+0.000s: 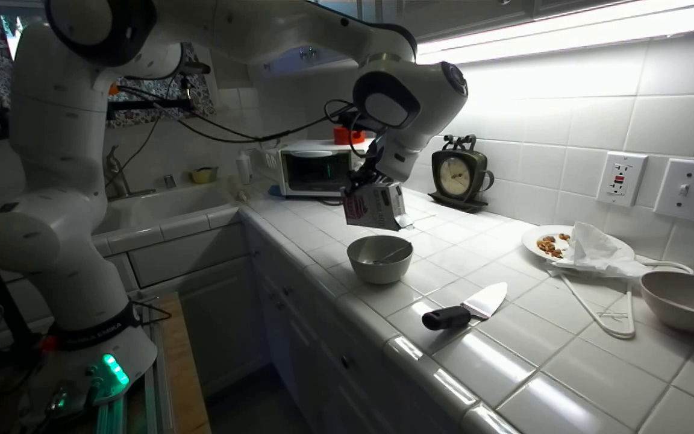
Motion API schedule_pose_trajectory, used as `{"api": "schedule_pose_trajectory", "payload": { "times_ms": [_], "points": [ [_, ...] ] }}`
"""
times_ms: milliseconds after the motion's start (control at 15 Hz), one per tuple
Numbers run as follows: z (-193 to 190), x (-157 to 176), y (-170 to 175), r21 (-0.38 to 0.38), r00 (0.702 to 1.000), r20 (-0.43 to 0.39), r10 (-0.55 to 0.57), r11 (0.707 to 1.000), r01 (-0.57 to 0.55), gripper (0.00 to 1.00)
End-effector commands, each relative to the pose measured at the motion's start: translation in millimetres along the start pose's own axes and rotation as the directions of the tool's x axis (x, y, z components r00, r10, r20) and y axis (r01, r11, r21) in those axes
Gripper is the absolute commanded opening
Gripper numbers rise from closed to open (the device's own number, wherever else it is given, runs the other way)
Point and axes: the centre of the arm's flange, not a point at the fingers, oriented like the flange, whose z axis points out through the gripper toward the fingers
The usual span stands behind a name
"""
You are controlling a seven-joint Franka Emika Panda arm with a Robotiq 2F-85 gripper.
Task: Pour some of the milk into the bowl
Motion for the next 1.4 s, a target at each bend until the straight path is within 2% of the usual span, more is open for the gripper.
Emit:
{"api": "schedule_pose_trajectory", "payload": {
  "times_ms": [0,533,800,933,1067,1333],
  "points": [
    [6.2,-13.3,8.3,0.003,0.995,-0.097,0.019,1.000,-0.019,0.16],
    [20.9,-29.0,19.3,-0.022,0.975,-0.219,0.047,0.998,-0.053,0.16],
    [30.0,-60.2,34.1,-0.069,0.950,-0.310,-0.040,0.997,0.020,0.16],
    [37.5,-80.5,41.0,-0.109,0.919,-0.376,-0.117,0.991,0.082,0.16],
    [47.9,-99.5,47.7,-0.159,0.872,-0.446,-0.201,0.977,0.143,0.16],
    [76.0,-120.6,56.3,-0.263,0.760,-0.541,-0.360,0.931,0.254,0.16]
  ]
}}
